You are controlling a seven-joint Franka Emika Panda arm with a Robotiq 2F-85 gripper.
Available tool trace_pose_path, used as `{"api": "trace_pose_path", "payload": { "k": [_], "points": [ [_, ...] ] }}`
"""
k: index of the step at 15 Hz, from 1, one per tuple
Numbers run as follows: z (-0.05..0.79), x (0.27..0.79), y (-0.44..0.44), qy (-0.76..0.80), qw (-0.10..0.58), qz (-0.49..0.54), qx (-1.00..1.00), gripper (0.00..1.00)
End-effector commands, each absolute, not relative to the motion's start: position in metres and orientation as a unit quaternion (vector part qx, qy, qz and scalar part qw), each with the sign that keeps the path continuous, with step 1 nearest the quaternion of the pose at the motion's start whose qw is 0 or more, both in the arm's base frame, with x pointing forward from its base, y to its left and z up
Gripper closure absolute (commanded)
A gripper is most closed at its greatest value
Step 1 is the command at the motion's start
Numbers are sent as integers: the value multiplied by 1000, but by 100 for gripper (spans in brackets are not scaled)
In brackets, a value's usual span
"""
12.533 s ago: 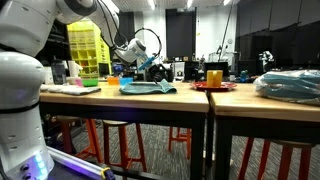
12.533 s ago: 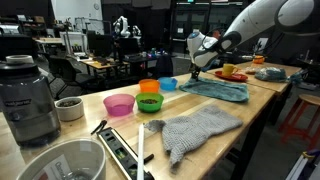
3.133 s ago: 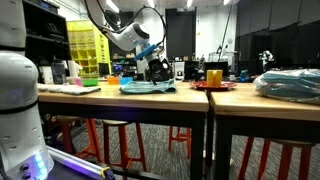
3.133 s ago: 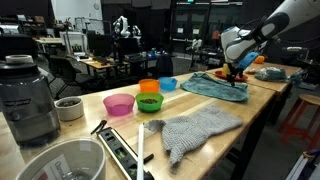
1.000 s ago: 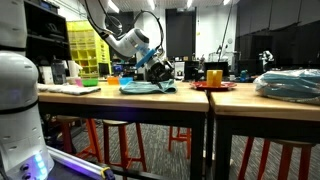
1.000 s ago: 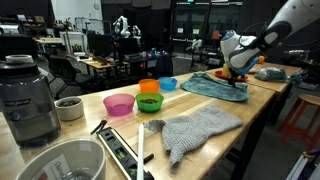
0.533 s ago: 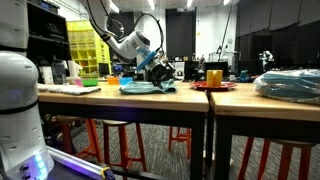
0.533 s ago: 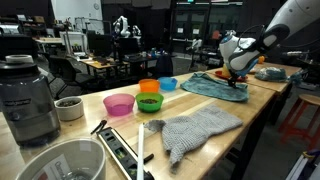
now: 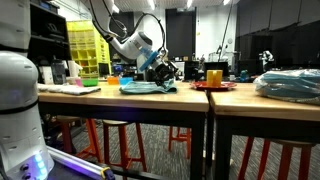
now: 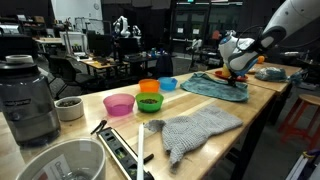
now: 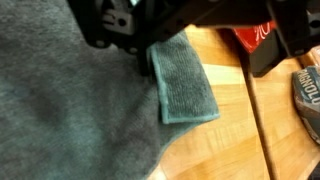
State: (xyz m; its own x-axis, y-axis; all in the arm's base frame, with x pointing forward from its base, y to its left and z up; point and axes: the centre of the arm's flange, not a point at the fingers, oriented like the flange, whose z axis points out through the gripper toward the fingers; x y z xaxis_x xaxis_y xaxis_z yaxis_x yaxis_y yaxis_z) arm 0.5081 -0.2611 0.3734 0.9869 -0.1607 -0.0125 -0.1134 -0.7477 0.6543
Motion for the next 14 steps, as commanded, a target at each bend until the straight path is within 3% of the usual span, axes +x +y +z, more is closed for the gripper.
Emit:
{"api": "trace_pose_path", "payload": {
  "k": [1, 14],
  "points": [
    [374, 516, -271, -83, 371, -23, 924, 0],
    [381, 523, -304, -131, 409, -11, 903, 0]
  ]
}}
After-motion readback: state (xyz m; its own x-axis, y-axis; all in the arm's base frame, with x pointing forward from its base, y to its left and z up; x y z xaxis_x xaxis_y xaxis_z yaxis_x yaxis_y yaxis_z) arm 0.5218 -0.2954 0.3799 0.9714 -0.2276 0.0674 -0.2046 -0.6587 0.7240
